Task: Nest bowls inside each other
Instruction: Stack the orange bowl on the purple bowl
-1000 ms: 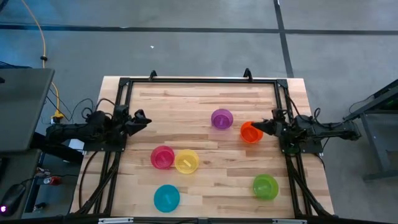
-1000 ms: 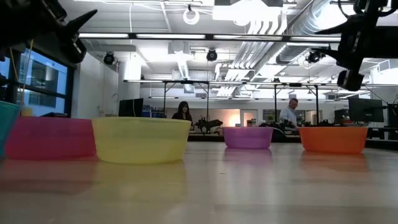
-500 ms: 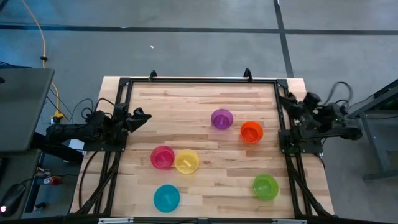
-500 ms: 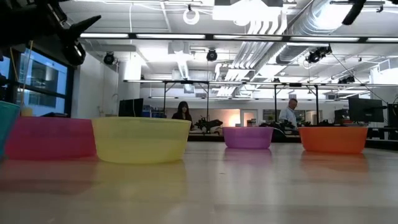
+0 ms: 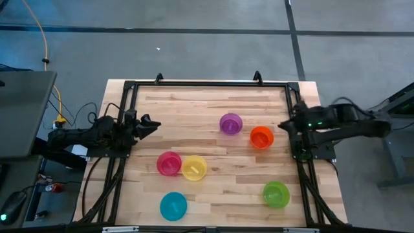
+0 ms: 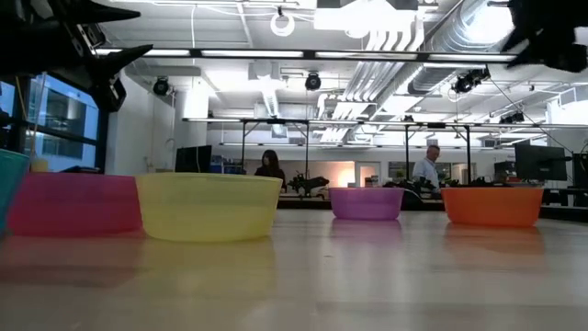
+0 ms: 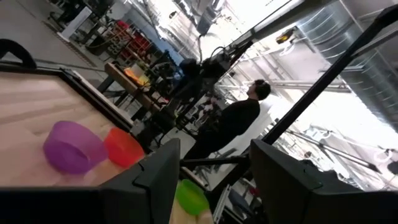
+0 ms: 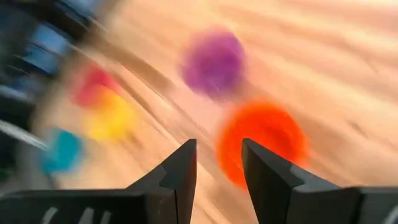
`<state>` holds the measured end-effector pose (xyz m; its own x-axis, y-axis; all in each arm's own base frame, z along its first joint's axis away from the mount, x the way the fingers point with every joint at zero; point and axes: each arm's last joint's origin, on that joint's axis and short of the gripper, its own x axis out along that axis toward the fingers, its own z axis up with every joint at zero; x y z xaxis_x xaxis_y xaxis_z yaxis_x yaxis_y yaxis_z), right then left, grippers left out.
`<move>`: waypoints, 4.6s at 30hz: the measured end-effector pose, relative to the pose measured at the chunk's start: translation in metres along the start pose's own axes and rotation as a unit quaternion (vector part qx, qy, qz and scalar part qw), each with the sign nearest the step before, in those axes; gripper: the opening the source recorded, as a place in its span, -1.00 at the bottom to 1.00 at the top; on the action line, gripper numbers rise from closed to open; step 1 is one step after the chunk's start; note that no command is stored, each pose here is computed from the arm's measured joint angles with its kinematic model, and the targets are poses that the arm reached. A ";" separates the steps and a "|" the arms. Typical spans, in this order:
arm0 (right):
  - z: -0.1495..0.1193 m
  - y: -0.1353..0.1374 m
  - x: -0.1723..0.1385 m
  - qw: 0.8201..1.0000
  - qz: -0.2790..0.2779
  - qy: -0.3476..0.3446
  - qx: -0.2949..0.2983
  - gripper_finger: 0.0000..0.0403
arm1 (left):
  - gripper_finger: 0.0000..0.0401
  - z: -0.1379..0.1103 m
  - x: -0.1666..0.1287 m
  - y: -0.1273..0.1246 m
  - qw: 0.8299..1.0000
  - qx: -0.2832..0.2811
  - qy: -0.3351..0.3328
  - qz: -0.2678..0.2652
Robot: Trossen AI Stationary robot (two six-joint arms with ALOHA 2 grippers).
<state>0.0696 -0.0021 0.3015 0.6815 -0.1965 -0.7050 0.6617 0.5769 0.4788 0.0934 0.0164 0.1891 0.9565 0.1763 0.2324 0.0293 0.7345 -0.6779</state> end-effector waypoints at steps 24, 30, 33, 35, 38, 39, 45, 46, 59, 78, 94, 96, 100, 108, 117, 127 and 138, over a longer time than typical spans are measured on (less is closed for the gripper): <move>0.027 -0.013 0.089 0.960 -0.190 0.189 0.078 -0.42 | -0.08 0.000 0.000 0.000 1.000 0.023 0.001 0.001; 0.016 -0.042 0.108 0.952 -0.192 0.217 0.097 -0.42 | -0.08 -0.001 0.000 0.000 1.000 0.020 0.010 -0.009; 0.014 -0.046 0.115 0.957 -0.161 0.222 0.099 -0.42 | -0.08 -0.001 0.000 0.000 1.000 0.019 0.011 -0.010; 0.014 -0.048 0.118 0.959 -0.155 0.216 0.100 -0.42 | -0.08 -0.001 0.000 0.000 1.000 0.019 0.011 -0.010; 0.012 -0.054 0.121 0.958 -0.159 0.215 0.103 -0.42 | -0.08 -0.001 0.000 0.000 1.000 0.019 0.011 -0.009; 0.011 -0.056 0.122 0.958 -0.159 0.214 0.103 -0.42 | -0.08 -0.001 0.000 0.000 1.000 0.019 0.011 -0.009; 0.007 -0.064 0.127 0.957 -0.162 0.213 0.112 -0.42 | -0.08 -0.001 0.000 0.000 1.000 0.018 0.007 -0.006; 0.006 -0.065 0.128 0.957 -0.162 0.212 0.113 -0.42 | -0.08 -0.001 0.000 0.000 1.000 0.018 0.006 -0.005; 0.004 -0.071 0.144 0.956 -0.157 0.216 0.117 -0.42 | -0.08 -0.001 0.000 0.000 1.000 0.010 0.006 -0.004; 0.012 -0.068 0.152 0.959 -0.152 0.204 0.126 -0.99 | -0.08 -0.006 0.000 0.005 0.999 0.006 0.037 0.023; 0.104 -0.014 0.144 0.975 -0.127 0.155 0.091 -1.00 | -0.08 -0.008 -0.001 0.007 0.998 0.020 0.040 0.036; 0.120 -0.006 0.154 0.976 -0.128 0.160 0.075 -1.00 | -0.08 -0.008 -0.001 0.007 0.998 0.020 0.040 0.036; 0.145 0.006 0.181 0.972 -0.133 0.190 0.041 -1.00 | -0.08 -0.008 -0.001 0.008 0.998 0.020 0.045 0.037; 0.146 0.008 0.241 0.951 -0.146 0.272 0.005 -1.00 | -0.08 -0.009 -0.001 0.007 0.998 0.007 0.060 0.021; 0.136 0.011 0.265 0.947 -0.125 0.296 -0.004 -0.95 | -0.08 -0.010 -0.001 0.008 0.997 0.006 0.066 0.026; 0.129 0.029 0.270 0.953 -0.096 0.288 -0.018 -0.33 | -0.08 -0.014 -0.002 0.011 0.995 0.009 0.084 0.045; 0.114 0.050 0.274 0.953 -0.095 0.287 -0.035 -0.28 | -0.08 -0.014 -0.002 0.011 0.995 0.009 0.083 0.045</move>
<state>0.3248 -0.1170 0.1921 0.2553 0.1522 -0.9548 0.7191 0.6302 0.2928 0.0961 0.0154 0.1717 0.9900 0.1316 0.0513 -0.0622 0.7324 -0.6781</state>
